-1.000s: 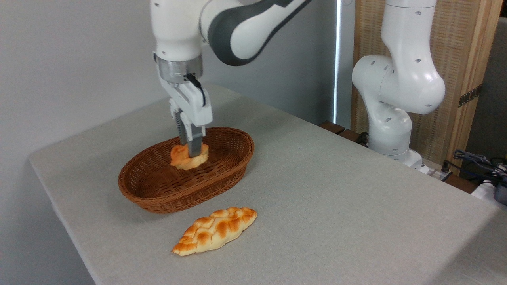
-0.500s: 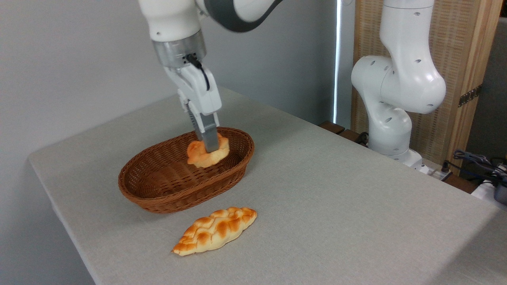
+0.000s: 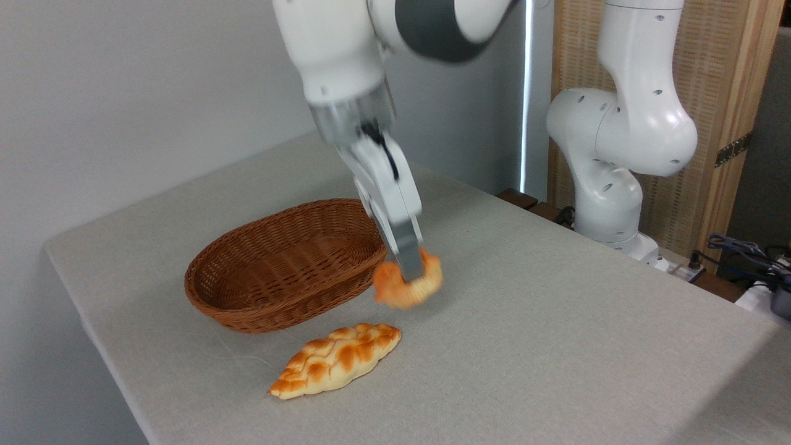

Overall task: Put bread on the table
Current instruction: 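Carry the roll past the basket rim and lower it onto the table, then open the gripper, release the roll, and raise the gripper away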

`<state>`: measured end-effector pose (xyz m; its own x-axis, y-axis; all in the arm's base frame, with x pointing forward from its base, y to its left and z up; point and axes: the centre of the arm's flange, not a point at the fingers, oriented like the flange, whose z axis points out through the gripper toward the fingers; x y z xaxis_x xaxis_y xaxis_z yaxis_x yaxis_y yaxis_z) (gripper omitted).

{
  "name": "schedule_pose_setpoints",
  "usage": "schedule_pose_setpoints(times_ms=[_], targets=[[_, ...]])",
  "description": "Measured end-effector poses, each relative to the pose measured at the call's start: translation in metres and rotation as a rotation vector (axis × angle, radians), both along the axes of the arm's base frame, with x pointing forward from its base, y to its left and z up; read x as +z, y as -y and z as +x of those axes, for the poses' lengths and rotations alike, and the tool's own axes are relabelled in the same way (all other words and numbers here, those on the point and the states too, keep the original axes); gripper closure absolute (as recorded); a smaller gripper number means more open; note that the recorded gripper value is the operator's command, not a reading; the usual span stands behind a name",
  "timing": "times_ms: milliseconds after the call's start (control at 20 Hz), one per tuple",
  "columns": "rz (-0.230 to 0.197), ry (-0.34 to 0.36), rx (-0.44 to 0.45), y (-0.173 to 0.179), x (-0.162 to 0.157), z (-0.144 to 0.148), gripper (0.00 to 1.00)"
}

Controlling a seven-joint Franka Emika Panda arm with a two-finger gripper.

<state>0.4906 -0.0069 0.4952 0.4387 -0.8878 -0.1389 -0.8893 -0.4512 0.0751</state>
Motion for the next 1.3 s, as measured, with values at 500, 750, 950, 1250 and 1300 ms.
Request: schedule_pose_setpoints(times_ms=[500, 750, 950, 1250, 1300], targets=[[0.042, -0.009, -0.048, 0.004, -0.058, -0.012, 0.0], [0.043, -0.014, -0.049, 0.004, -0.059, -0.013, 0.0], [0.043, -0.021, -0.049, 0.004, -0.061, -0.014, 0.0], [0.043, 0.001, -0.047, 0.003, -0.051, -0.01, 0.0], [0.042, 0.021, -0.044, 0.003, -0.042, -0.006, 0.0]])
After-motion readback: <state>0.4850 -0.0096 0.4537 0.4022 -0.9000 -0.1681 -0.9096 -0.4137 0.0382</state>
